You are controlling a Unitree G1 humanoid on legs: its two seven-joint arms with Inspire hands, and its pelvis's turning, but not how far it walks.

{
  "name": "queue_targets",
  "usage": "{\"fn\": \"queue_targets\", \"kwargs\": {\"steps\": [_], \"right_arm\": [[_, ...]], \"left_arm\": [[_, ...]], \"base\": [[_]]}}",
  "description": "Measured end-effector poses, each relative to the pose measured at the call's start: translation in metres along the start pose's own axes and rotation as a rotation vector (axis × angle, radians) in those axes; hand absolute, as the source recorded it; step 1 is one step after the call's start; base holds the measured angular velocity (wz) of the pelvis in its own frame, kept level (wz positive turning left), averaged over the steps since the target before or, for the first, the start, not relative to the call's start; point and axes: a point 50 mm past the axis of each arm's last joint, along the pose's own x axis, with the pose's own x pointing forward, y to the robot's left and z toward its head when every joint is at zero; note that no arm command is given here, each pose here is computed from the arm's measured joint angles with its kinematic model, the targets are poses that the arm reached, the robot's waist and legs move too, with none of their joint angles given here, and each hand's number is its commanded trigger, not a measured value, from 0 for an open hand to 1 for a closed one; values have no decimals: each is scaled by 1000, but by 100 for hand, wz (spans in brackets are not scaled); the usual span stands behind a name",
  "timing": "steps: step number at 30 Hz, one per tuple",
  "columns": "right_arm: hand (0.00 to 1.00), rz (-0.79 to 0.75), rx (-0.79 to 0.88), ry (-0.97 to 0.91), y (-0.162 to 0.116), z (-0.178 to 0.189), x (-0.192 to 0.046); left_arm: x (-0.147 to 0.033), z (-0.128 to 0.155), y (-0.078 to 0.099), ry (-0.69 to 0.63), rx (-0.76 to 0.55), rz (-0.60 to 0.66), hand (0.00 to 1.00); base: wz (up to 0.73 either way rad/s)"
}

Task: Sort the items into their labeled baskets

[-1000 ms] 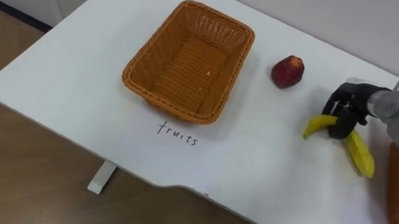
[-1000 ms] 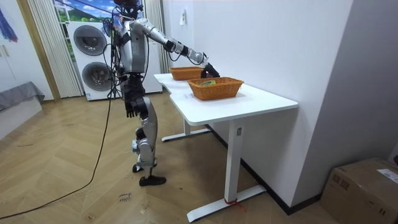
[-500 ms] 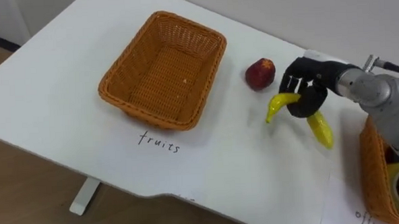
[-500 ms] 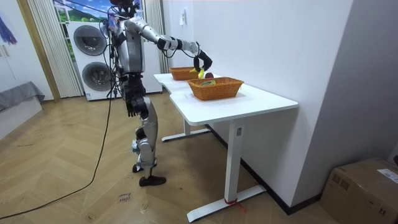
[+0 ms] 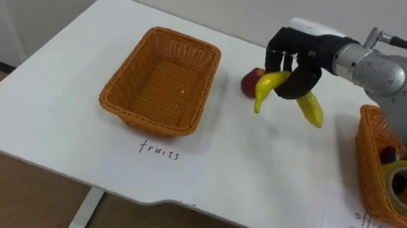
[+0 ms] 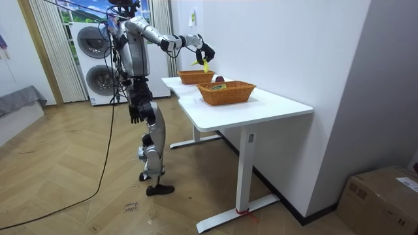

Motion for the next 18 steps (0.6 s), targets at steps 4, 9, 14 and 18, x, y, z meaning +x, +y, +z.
{"fn": "queue_targets", "kwargs": {"steps": [4, 9, 14, 18], "right_arm": [[100, -8, -11, -32, -3, 9, -2], [100, -22, -26, -60, -5, 18, -4], [100, -25, -28, -65, -5, 20, -4], [100, -21, -33, -69, -4, 21, -4]], "left_arm": [[-1, -7, 1, 23, 5, 1, 0], [-1, -10, 1, 33, 8, 1, 0], [-1, -8, 0, 23, 29, 0, 0], [-1, -4, -1, 5, 36, -1, 0]], "base": [[0], [0], [0], [0]]}}
